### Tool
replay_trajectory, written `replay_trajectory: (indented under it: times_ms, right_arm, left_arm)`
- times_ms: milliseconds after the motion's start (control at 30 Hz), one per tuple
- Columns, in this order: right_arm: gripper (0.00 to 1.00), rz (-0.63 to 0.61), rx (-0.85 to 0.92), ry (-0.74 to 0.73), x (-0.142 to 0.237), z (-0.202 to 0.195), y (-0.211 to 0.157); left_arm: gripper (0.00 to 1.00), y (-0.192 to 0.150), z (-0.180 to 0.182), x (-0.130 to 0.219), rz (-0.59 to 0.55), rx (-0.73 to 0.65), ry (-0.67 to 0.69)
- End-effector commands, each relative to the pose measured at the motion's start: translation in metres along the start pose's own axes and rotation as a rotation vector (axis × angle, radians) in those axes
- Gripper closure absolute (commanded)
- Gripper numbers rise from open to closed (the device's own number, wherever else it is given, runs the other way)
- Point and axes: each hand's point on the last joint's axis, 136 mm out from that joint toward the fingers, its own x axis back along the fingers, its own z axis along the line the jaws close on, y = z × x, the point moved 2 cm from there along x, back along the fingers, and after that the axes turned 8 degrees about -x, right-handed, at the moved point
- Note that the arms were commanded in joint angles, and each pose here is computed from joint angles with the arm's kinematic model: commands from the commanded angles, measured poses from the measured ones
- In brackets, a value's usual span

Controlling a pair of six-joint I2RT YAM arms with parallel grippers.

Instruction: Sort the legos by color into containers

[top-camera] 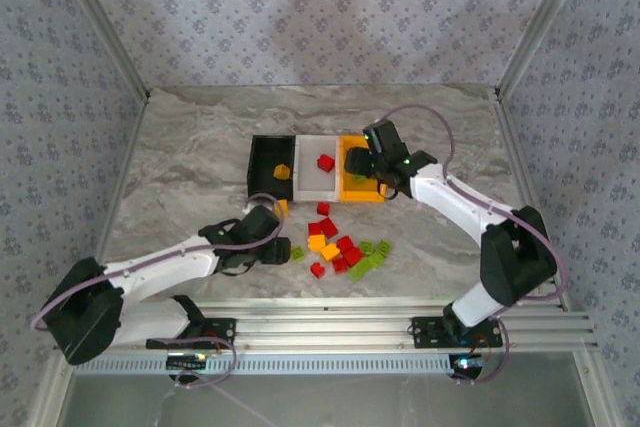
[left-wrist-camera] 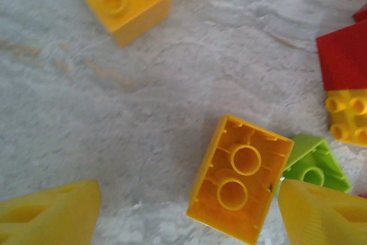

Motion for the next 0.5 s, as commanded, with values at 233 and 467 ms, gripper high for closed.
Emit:
replay_trajectory:
  times_ms: [233,467]
  right_arm:
    - [0.29,-0.036,-0.04,0.005,0.016,-0.015,-0.008]
    - [0.29,-0.043,-0.065,0.019,0.021,-0.015,-0.011]
  left_arm:
    - [0.29,-0.008,0.003,-0.022,0.054,-0.087,0.09]
    - [0.33,0.004,0.007,-0.027,-0.004,-0.104,0.136]
